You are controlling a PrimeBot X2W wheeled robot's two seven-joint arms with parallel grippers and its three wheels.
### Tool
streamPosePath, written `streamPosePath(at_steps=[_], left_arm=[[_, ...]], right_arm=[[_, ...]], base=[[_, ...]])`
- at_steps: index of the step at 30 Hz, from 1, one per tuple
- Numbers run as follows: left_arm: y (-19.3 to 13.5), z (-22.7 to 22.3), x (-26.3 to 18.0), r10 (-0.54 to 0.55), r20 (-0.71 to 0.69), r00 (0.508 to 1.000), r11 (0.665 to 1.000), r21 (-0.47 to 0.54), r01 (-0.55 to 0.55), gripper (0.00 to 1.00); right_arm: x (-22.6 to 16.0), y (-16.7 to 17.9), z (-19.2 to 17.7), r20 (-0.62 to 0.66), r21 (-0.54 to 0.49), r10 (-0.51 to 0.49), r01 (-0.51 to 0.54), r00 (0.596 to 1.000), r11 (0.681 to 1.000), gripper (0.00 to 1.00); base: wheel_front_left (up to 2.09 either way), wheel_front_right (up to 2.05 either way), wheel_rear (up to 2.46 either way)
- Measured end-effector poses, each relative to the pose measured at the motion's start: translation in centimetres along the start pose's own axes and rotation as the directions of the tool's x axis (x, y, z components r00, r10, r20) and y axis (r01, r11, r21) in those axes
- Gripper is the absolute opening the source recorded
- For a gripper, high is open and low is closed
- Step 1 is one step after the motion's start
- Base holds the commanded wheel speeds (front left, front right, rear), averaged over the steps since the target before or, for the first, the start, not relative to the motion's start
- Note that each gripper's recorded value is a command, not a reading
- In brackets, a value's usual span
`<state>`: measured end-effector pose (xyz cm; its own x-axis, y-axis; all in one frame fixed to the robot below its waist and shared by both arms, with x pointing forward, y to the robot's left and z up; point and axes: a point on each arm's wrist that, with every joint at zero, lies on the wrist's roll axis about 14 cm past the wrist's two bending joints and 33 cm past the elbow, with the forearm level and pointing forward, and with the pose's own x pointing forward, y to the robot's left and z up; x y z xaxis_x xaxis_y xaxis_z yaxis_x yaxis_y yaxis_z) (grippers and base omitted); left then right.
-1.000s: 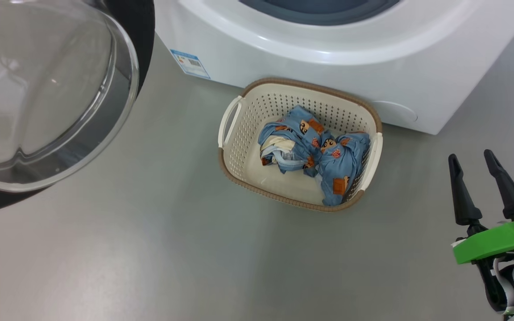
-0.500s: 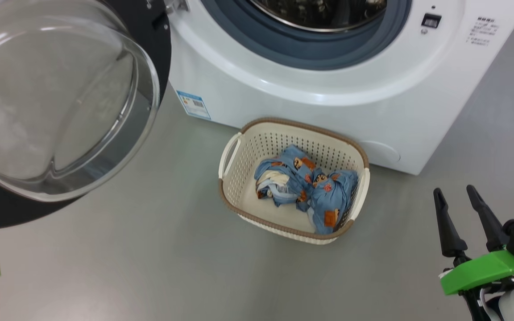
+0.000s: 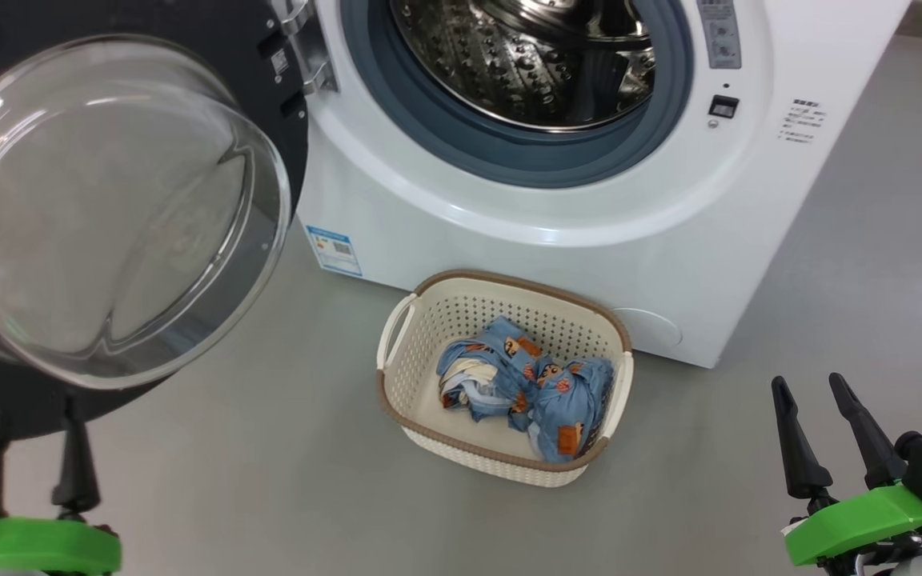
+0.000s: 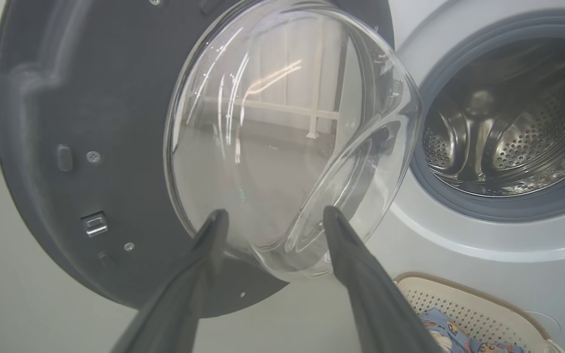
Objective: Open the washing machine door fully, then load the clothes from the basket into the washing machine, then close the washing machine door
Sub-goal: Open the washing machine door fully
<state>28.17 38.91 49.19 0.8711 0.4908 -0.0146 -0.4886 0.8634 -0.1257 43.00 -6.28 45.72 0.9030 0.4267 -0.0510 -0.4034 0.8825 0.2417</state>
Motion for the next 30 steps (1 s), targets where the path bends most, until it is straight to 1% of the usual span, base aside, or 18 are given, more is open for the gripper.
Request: streamPosePath(at_steps=[1,3,7,11,17,18,23,30], left_arm=[[0.0,0.0,0.0,0.000,0.000,1.000,1.000,0.000,0.000,1.00],[-1.4,0.0,0.0,-0.044,0.005,0.999,0.999,-0.008,0.044,1.00],[-3.2,-0.3,-0.2,-0.101,-0.001,0.995,0.994,-0.031,0.101,1.00],[-5.8,-0.6,-0.5,-0.180,-0.003,0.984,0.983,-0.047,0.180,1.00],[-8.9,-0.6,-0.7,-0.282,0.003,0.959,0.958,-0.062,0.281,1.00],[-10.0,-0.4,-0.7,-0.314,0.010,0.949,0.947,-0.060,0.314,1.00],[-12.5,-0.2,-0.4,-0.380,0.019,0.925,0.923,-0.065,0.380,1.00],[-15.4,-1.3,-0.8,-0.453,-0.008,0.892,0.889,-0.075,0.451,1.00]], right_arm=[[0.0,0.0,0.0,0.000,0.000,0.000,0.000,1.000,1.000,1.00],[-0.3,-0.4,0.4,0.011,0.000,-0.015,0.015,1.000,1.000,1.00],[-1.4,-1.1,0.6,0.014,-0.001,-0.043,0.043,0.999,0.999,1.00],[-2.2,-1.7,1.3,0.036,0.004,-0.071,0.071,0.997,0.997,1.00],[-4.5,-3.1,1.2,0.039,0.012,-0.133,0.132,0.990,0.991,1.00],[-5.0,-3.7,1.5,0.048,0.013,-0.155,0.154,0.987,0.988,1.00],[-6.4,-5.2,2.2,0.071,0.015,-0.210,0.209,0.975,0.978,1.00],[-8.3,-6.8,2.8,0.092,0.020,-0.271,0.270,0.958,0.963,1.00]], base=[[0.00,0.00,0.00],[0.00,0.00,0.00],[0.00,0.00,0.00],[0.00,0.00,0.00],[0.00,0.00,0.00],[0.00,0.00,0.00],[0.00,0.00,0.00],[0.00,0.00,0.00]])
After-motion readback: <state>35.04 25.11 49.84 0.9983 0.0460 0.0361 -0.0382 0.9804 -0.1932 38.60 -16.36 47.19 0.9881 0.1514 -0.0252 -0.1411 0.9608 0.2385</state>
